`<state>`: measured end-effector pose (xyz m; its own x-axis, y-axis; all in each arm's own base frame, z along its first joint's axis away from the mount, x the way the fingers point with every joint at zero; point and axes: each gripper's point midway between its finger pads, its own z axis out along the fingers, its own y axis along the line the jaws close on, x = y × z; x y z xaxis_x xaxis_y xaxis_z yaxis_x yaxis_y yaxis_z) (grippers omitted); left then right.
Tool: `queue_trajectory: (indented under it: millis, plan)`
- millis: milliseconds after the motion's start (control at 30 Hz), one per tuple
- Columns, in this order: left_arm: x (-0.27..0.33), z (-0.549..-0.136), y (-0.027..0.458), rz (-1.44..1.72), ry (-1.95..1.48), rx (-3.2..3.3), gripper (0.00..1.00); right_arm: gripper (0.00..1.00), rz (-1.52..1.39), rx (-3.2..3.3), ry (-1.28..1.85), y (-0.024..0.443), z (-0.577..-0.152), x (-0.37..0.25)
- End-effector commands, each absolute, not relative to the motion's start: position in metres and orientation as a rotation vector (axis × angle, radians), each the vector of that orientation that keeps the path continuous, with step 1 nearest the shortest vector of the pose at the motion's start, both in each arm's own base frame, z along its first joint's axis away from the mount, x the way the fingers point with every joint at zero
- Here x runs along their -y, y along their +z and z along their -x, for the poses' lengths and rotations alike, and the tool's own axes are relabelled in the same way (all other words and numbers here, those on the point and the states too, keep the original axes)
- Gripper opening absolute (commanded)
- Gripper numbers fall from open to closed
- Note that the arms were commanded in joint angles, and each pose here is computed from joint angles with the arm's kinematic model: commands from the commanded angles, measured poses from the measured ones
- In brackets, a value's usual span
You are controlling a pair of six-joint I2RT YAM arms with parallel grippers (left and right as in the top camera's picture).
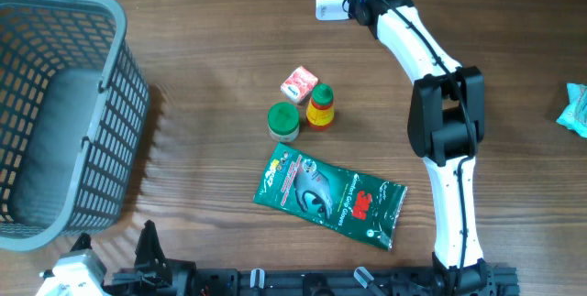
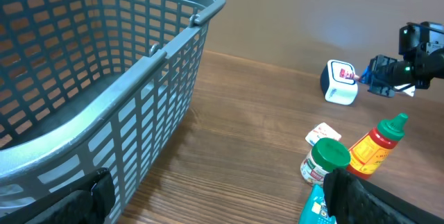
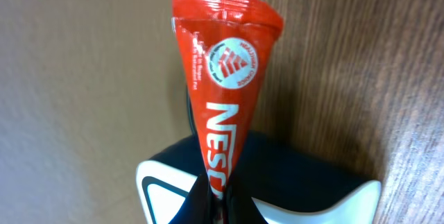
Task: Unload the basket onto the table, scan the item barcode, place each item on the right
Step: 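Carry the Nescafe stick to the scanner with the right gripper, then move the stick right and release it at the table's right edge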
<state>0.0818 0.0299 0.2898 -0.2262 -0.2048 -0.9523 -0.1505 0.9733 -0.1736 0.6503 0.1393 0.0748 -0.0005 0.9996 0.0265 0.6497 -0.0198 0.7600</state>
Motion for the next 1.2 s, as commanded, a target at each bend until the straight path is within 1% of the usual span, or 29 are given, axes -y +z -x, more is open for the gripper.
queue_trajectory:
  millis: [0,67,133,167,200,300,433,533,567,667,733,767,800,867,900,967,1000,1100,1167]
  plan:
    - [-0.033,-0.08,0.291,0.265,-0.029,-1.797,1.0,0.05,-1.652,-1.808,0.741,0.094,-0.647,-0.134]
    - [-0.033,-0.08,0.291,0.265,-0.029,-1.797,1.0,0.05,-1.652,-1.828,0.661,0.13,-0.636,-0.11]
    - [-0.033,-0.08,0.291,0.265,-0.029,-1.797,1.0,0.05,-1.69,-1.806,0.524,0.16,-0.617,-0.066]
    - [-0.033,-0.08,0.291,0.265,-0.029,-1.797,1.0,0.05,-1.722,-1.787,0.456,0.166,-0.606,-0.045]
    - [-0.033,-0.08,0.291,0.265,-0.029,-1.797,1.0,0.05,-1.771,-1.751,0.336,0.172,-0.59,-0.011]
    - [-0.033,-0.08,0.291,0.265,-0.029,-1.797,1.0,0.05,-1.907,-1.686,0.024,0.163,-0.544,0.075]
    - [-0.033,-0.08,0.291,0.265,-0.029,-1.797,1.0,0.05,-2.095,-1.604,-0.36,0.134,-0.472,0.188]
    - [-0.033,-0.08,0.291,0.265,-0.029,-1.797,1.0,0.05,-2.106,-1.654,-0.487,0.113,-0.446,0.239]
    - [-0.033,-0.08,0.291,0.265,-0.029,-1.797,1.0,0.06,-2.106,-1.679,-0.516,0.106,-0.439,0.253]
    - [-0.033,-0.08,0.291,0.265,-0.029,-1.797,1.0,0.24,-2.061,-1.827,-0.572,0.075,-0.419,0.293]
    - [-0.033,-0.08,0.291,0.265,-0.029,-1.797,1.0,0.37,-1.997,-1.984,-0.532,0.055,-0.412,0.311]
    - [-0.033,-0.08,0.291,0.265,-0.029,-1.797,1.0,0.48,-1.981,-2.025,-0.499,0.052,-0.41,0.315]
    - [-0.033,-0.08,0.291,0.265,-0.029,-1.797,1.0,0.56,-1.98,-2.059,-0.442,0.049,-0.409,0.317]
    - [-0.033,-0.08,0.291,0.265,-0.029,-1.797,1.0,0.87,-1.95,-2.136,-0.247,0.054,-0.413,0.315]
    - [-0.033,-0.08,0.291,0.265,-0.029,-1.797,1.0,0.93,-1.928,-2.157,-0.159,0.061,-0.416,0.312]
    - [-0.033,-0.08,0.291,0.265,-0.029,-1.797,1.0,0.95,-1.9,-2.165,-0.03,0.083,-0.421,0.304]
    - [-0.033,-0.08,0.291,0.265,-0.029,-1.797,1.0,0.95,-1.851,-2.174,0.045,0.106,-0.423,0.294]
    - [-0.033,-0.08,0.291,0.265,-0.029,-1.797,1.0,0.95,-1.771,-2.215,0.218,0.16,-0.42,0.252]
    - [-0.033,-0.08,0.291,0.265,-0.029,-1.797,1.0,0.96,-1.726,-2.242,0.307,0.197,-0.41,0.218]
